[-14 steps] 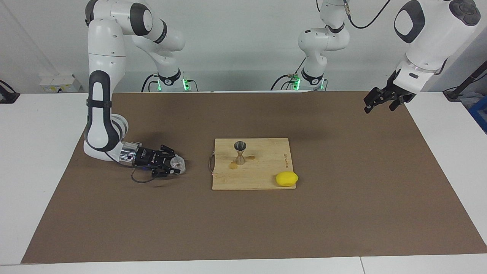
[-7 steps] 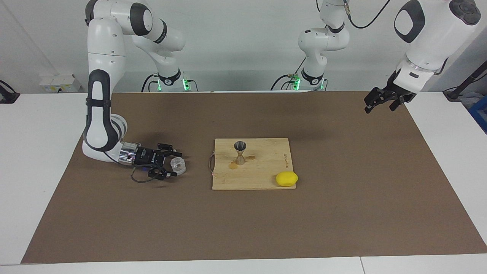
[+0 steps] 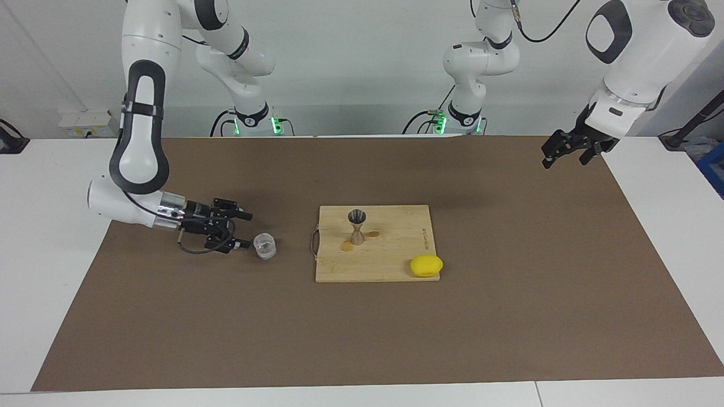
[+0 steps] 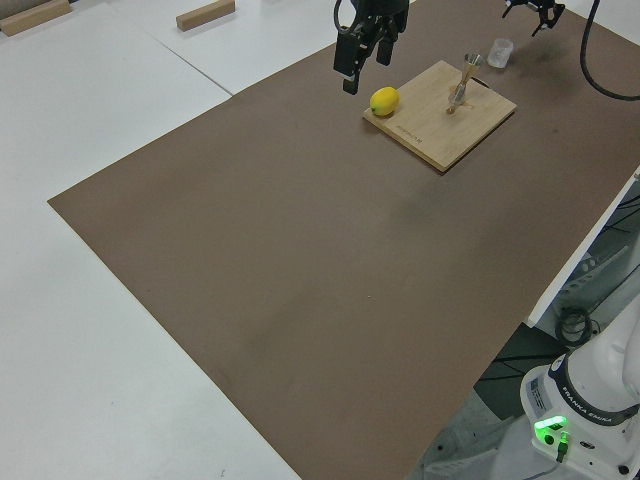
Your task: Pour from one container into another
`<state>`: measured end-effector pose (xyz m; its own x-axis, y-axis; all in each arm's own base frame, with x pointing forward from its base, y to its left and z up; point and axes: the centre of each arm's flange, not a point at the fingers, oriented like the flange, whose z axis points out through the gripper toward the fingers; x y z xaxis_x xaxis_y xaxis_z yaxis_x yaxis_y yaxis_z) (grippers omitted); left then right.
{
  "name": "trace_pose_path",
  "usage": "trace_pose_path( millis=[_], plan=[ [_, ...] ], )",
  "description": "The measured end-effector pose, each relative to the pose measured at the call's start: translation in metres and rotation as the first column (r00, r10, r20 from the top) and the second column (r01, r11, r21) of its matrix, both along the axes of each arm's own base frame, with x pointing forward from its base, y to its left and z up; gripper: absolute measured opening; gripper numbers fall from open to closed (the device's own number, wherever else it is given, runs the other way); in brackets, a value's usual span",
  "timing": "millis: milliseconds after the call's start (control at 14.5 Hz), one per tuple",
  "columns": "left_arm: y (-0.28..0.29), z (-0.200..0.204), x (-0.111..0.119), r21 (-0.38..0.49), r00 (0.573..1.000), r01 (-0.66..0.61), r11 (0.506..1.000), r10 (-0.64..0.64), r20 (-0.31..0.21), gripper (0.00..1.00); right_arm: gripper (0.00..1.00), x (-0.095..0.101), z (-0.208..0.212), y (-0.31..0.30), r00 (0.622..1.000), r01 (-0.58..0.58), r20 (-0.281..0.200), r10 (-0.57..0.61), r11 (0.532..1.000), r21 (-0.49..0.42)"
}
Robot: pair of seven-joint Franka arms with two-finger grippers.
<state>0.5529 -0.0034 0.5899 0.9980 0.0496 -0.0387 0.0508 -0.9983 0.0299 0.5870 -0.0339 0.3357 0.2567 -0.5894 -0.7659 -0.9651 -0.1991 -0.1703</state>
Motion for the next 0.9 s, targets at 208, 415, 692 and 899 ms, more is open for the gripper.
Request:
trace_pose_path(
  millis=[208, 415, 692, 899],
  plan=[
    [0.000, 0.000, 0.000, 0.000, 1.000, -0.001, 1.000, 0.001, 0.001, 1.00, 1.00, -0.011, 0.043, 0.007, 0.983, -0.165, 0.041, 0.179, 0.959, -0.229],
    [0.001, 0.000, 0.000, 0.000, 1.000, -0.001, 1.000, 0.001, 0.001, 1.00, 1.00, -0.013, 0.071, 0.016, 0.925, -0.321, 0.034, 0.377, 0.828, -0.460],
    [0.000, 0.000, 0.000, 0.000, 1.000, 0.000, 1.000, 0.000, 0.001, 1.00, 1.00, -0.014, 0.134, 0.019, 0.815, -0.403, 0.045, 0.578, 0.621, -0.672],
    [-0.003, 0.001, 0.000, 0.004, 1.000, 0.005, 1.000, -0.005, 0.003, 1.00, 1.00, -0.025, 0.202, 0.014, 0.691, -0.413, 0.071, 0.720, 0.473, -0.778]
  ],
)
